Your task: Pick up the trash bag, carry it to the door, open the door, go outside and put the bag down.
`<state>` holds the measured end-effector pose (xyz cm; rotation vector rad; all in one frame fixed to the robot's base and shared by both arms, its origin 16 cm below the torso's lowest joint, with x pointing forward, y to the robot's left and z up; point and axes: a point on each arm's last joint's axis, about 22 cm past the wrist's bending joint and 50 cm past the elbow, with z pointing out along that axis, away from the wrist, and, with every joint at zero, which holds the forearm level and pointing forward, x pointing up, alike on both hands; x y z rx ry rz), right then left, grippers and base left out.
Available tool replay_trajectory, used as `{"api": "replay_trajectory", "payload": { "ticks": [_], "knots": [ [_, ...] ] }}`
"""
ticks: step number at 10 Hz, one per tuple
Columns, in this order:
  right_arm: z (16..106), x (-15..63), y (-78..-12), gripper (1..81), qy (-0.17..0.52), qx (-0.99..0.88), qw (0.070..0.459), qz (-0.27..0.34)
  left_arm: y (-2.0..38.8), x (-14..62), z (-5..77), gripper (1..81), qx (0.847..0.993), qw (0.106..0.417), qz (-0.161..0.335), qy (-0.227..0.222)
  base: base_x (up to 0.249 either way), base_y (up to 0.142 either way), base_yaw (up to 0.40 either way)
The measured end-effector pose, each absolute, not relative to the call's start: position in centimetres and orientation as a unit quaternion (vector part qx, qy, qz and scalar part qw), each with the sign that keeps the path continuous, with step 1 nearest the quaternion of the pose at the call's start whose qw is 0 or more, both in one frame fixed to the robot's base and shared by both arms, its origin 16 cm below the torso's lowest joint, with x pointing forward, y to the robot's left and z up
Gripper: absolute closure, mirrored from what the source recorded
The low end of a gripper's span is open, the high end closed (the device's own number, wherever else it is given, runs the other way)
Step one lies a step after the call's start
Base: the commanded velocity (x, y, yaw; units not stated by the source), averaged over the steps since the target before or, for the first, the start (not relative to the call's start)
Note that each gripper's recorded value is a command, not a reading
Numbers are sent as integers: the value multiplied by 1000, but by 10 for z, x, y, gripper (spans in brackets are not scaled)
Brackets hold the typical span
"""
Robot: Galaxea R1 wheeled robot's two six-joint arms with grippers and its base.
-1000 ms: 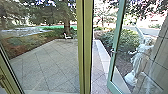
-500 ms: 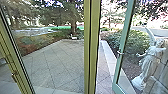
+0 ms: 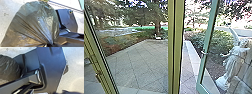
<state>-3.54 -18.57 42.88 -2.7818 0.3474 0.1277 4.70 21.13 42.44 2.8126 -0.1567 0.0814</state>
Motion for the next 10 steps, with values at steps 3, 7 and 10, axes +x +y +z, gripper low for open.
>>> {"api": "replay_trajectory", "payload": {
  "ticks": [3, 7, 10],
  "knots": [
    [426, -32, -143, 10, 114, -977, 176, 26, 207, 46, 424, 811, 985, 162, 28, -55, 0, 0, 0],
    [425, -43, -145, 10, 111, -978, 173, 28, 207, 46, 424, 811, 985, 162, 29, -60, 0, 0, 0],
    [425, -43, -139, 10, 109, -978, 176, 28, 207, 45, 424, 811, 984, 162, 28, -65, 0, 0, -84]
  ]
}}
